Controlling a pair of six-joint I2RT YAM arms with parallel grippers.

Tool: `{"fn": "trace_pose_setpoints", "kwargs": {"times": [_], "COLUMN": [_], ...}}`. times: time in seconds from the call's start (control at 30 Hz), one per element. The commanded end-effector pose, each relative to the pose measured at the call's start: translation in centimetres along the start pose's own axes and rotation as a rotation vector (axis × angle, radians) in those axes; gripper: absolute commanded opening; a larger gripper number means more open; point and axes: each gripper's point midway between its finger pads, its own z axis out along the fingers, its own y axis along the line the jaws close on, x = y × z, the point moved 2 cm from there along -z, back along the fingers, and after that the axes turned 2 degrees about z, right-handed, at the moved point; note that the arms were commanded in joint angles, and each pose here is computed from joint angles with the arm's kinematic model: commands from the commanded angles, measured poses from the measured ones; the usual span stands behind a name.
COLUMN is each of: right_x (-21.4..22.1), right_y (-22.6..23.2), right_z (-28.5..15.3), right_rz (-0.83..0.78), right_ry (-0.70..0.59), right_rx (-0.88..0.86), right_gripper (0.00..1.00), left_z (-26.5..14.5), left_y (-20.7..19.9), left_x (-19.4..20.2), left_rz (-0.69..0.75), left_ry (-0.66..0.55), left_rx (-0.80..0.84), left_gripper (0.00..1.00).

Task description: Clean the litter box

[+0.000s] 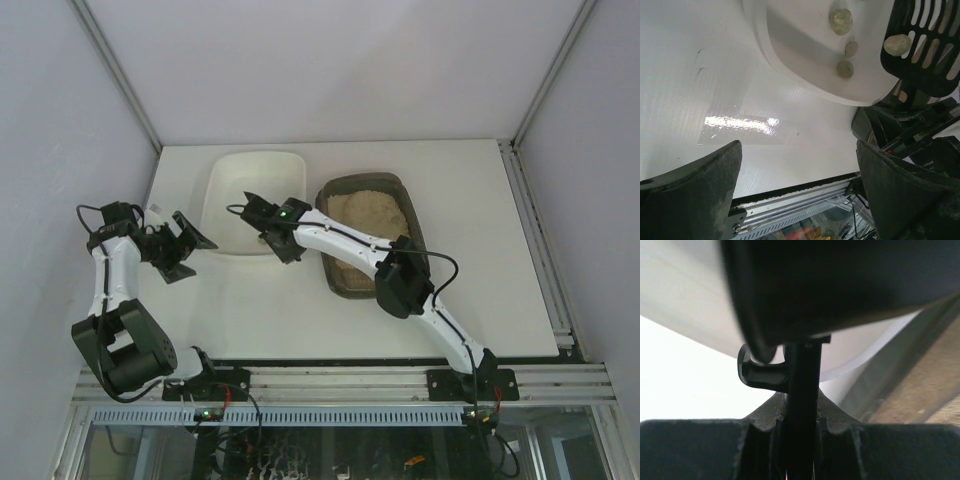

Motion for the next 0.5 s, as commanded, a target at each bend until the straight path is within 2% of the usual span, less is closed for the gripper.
{"fn": "trace_pose_setpoints", "kwargs": {"times": [0.0, 0.13, 0.4, 0.47], "right_x": [-4.8, -5.4, -4.8, -4.7], "right_y": [-1.8, -2.1, -1.8, -2.3], "right_z": [-5.1, -6.1, -6.0, -5.6], "right_rz": [-0.110, -0.159, -0.145, -0.161], "right_ry": [-0.258, -0.282, -0.260, -0.256], "right_rx": [0.149, 0.216, 0.167, 0.214], "right_gripper": [0.00, 0.00, 0.00, 0.00], "left_z": [-0.9, -1.3, -1.6, -1.7], "left_y": [0.2, 0.4, 0.1, 0.1], "left_x": [-1.7, -1.9, -1.8, -1.8], "left_rz": [0.069, 0.097, 0.108, 0.109], "left_ry": [-0.086, -0.118, -0.124, -0.125], "left_rx": [-0.039, -0.064, -0.053, -0.056], "left_gripper": [1.00, 1.00, 1.00, 1.00]}}
